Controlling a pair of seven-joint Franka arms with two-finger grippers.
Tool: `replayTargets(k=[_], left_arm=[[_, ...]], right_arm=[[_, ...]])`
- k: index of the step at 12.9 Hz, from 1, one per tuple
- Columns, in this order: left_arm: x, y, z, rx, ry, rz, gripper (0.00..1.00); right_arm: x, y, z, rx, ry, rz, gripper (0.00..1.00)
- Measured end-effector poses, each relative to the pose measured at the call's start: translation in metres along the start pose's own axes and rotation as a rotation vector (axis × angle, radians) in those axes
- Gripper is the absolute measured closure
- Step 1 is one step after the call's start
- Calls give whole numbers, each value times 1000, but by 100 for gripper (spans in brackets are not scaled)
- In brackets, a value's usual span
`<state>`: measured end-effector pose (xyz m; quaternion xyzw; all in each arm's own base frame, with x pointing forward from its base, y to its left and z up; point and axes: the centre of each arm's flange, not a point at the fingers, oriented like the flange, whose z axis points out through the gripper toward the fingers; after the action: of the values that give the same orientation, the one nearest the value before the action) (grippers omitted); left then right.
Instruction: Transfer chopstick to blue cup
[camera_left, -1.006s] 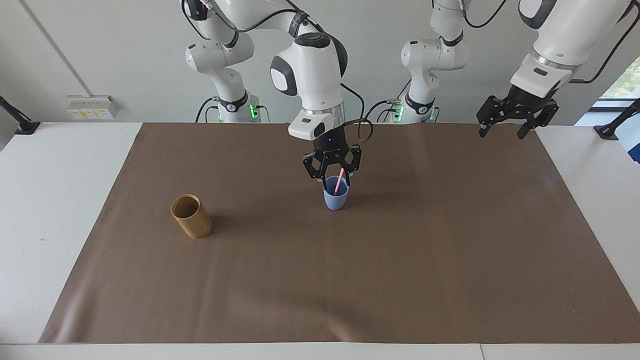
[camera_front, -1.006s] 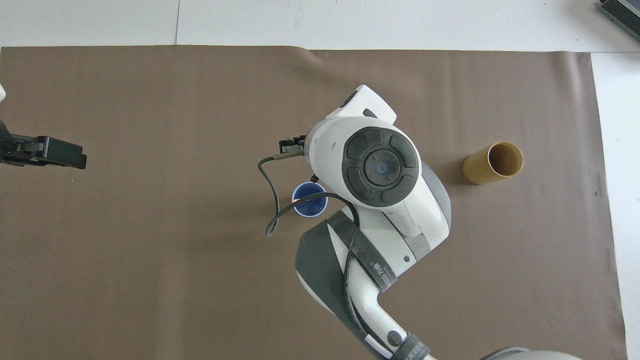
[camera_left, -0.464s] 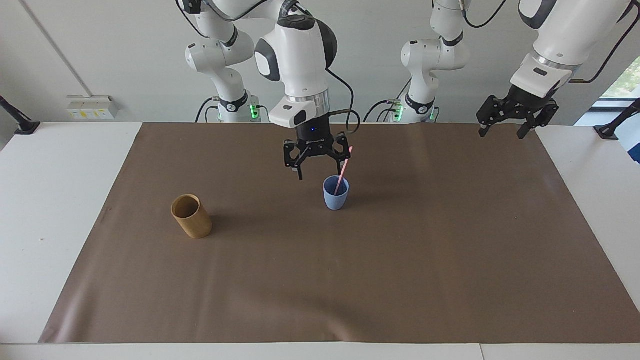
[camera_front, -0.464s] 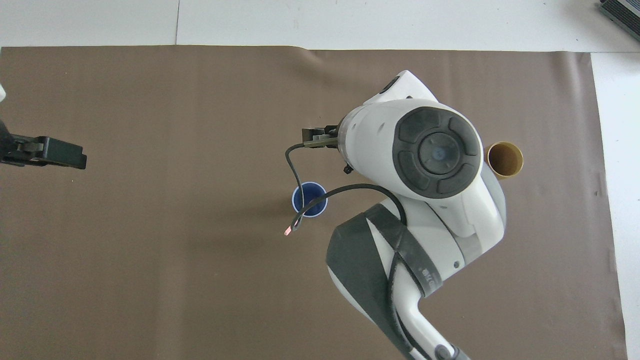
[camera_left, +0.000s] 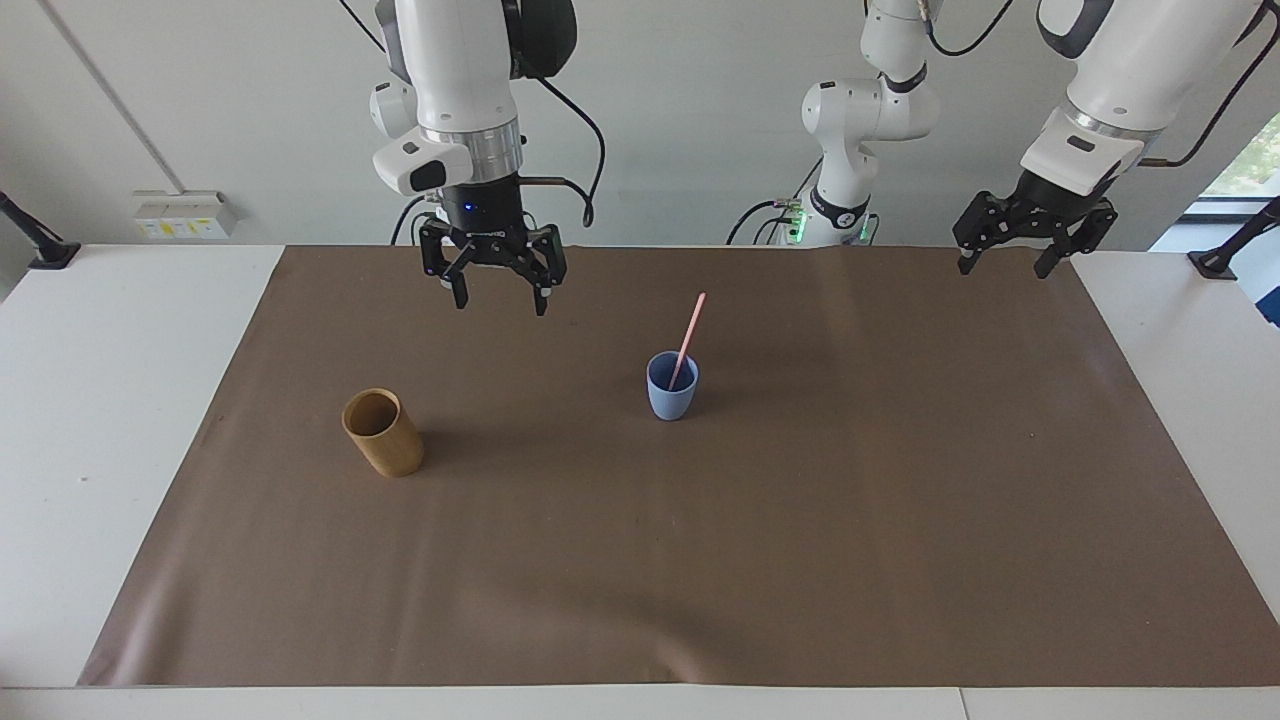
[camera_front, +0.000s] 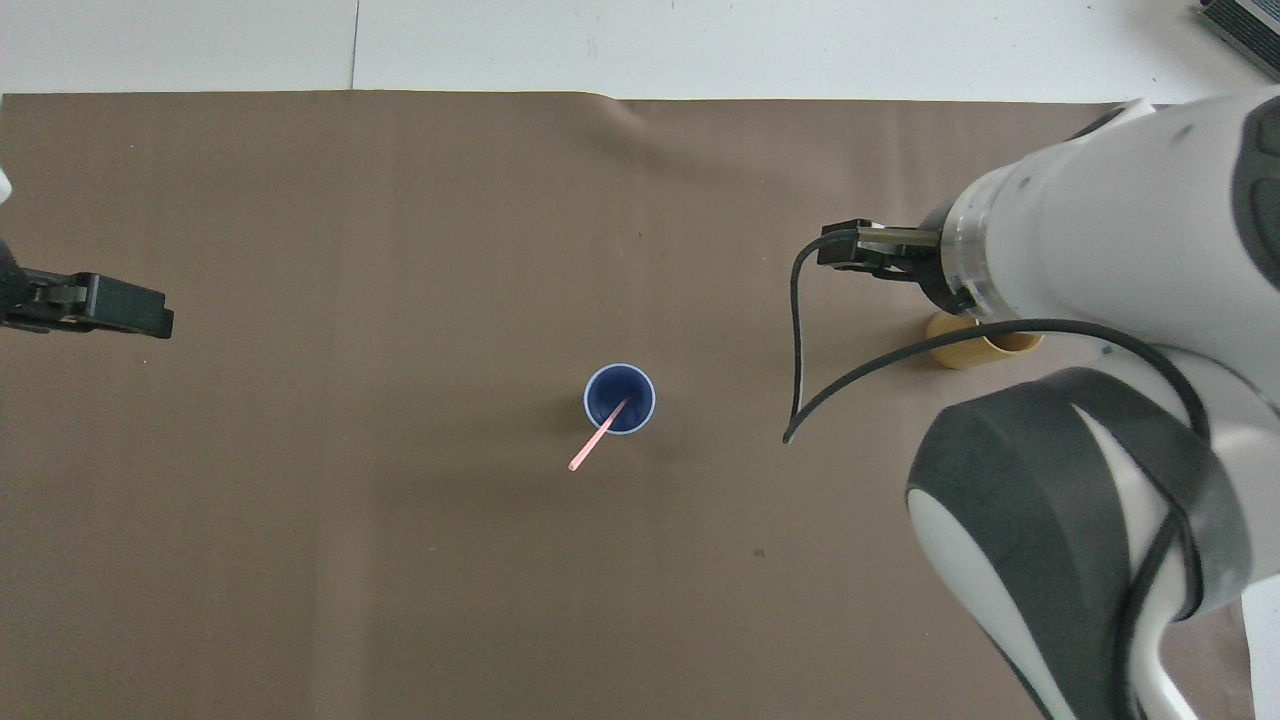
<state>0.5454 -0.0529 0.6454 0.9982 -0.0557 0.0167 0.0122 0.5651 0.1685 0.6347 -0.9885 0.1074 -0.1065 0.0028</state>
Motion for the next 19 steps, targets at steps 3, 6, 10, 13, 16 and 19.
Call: replayTargets(k=[3,6,10,13,16,19], left_arm=[[0,0,0,0,0,0,0],[0,0,0,0,0,0,0],[0,0,0,0,-1,0,0],[-3,-1,0,0,-15,-1,0],[-13,-2,-19,0,-6,-3,0],[-17,-2,-23,0,-5,-3,0]], right_arm=[[6,44,-15,-26,-41,76,0],[7,77,-26,-36,-96,121,0],[8,131,-41,-56,-136,86,0],[15,175,-37,-48,-175,76,0],[17,187,-35,-48,-177,63,0],[13,179,-39,-51,-184,38,0]])
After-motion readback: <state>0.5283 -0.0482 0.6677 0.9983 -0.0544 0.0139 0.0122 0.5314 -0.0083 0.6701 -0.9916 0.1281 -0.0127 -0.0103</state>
